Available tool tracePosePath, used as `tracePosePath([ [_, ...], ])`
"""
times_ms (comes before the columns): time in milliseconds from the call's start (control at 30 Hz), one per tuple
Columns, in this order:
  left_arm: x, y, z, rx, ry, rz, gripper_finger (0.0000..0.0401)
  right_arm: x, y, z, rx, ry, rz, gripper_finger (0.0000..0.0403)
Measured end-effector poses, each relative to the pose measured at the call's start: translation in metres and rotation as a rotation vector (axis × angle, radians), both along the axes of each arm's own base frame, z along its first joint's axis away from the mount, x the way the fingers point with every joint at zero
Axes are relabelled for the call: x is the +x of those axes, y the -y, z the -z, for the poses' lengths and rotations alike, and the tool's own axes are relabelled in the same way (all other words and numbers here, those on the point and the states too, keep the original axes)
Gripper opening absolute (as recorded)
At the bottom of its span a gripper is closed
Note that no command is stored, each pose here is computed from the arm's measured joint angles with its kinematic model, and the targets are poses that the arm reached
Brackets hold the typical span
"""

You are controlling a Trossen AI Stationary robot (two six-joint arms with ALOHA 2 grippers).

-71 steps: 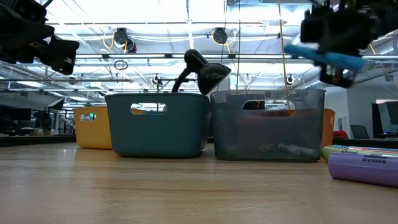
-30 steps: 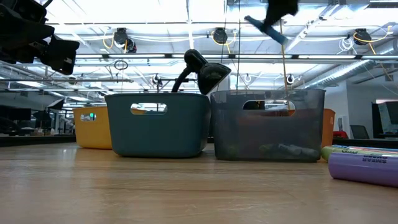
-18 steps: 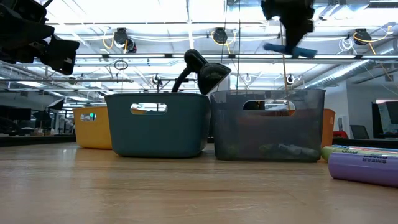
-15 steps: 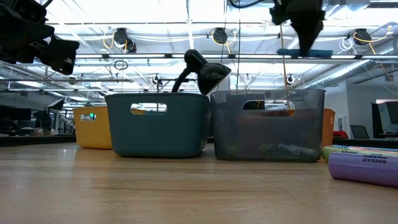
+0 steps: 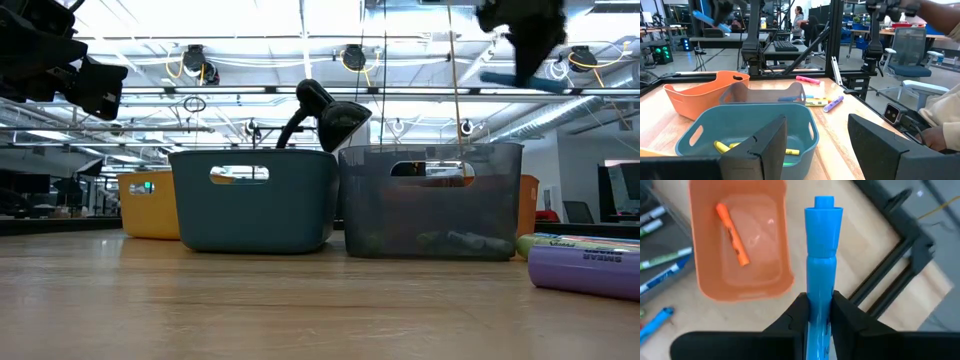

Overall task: Pick & Place Markers
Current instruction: Put the right blue highlighter into the orange bin

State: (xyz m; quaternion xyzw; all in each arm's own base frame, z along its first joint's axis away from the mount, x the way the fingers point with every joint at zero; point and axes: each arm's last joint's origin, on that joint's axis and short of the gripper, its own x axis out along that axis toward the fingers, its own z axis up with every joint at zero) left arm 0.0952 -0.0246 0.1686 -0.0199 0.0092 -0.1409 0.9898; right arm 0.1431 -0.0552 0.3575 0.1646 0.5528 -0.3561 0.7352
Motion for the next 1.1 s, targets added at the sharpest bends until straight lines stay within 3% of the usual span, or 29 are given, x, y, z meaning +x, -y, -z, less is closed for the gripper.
tracePosePath([
  [200, 0.000, 0.000, 0.000, 0.000, 0.000, 0.000, 0.0214, -0.035, -0.012, 0.040, 0.055, -0.036, 0.047, 0.0041],
  [367, 0.000, 0.000, 0.000, 0.000, 0.000, 0.000, 0.0214, -0.049, -0.019, 0.070, 0.125, 0.041, 0.068, 0.0041],
  [500, 0.000, 0.000, 0.000, 0.000, 0.000, 0.000, 0.0214, -0.038, -0.019, 0.094, 0.166, 0.200, -0.012, 0.0040],
  [633, 0.000, 0.000, 0.000, 0.000, 0.000, 0.000, 0.0214, -0.021, -0.014, 0.110, 0.133, 0.308, -0.093, 0.0040],
  [867, 0.000, 0.000, 0.000, 0.000, 0.000, 0.000, 0.0214, 0.004, -0.005, 0.116, 0.047, 0.449, -0.162, 0.0040],
  [1100, 0.000, 0.000, 0.000, 0.000, 0.000, 0.000, 0.0214, 0.011, 0.004, 0.127, -0.023, 0.542, -0.165, 0.0040],
])
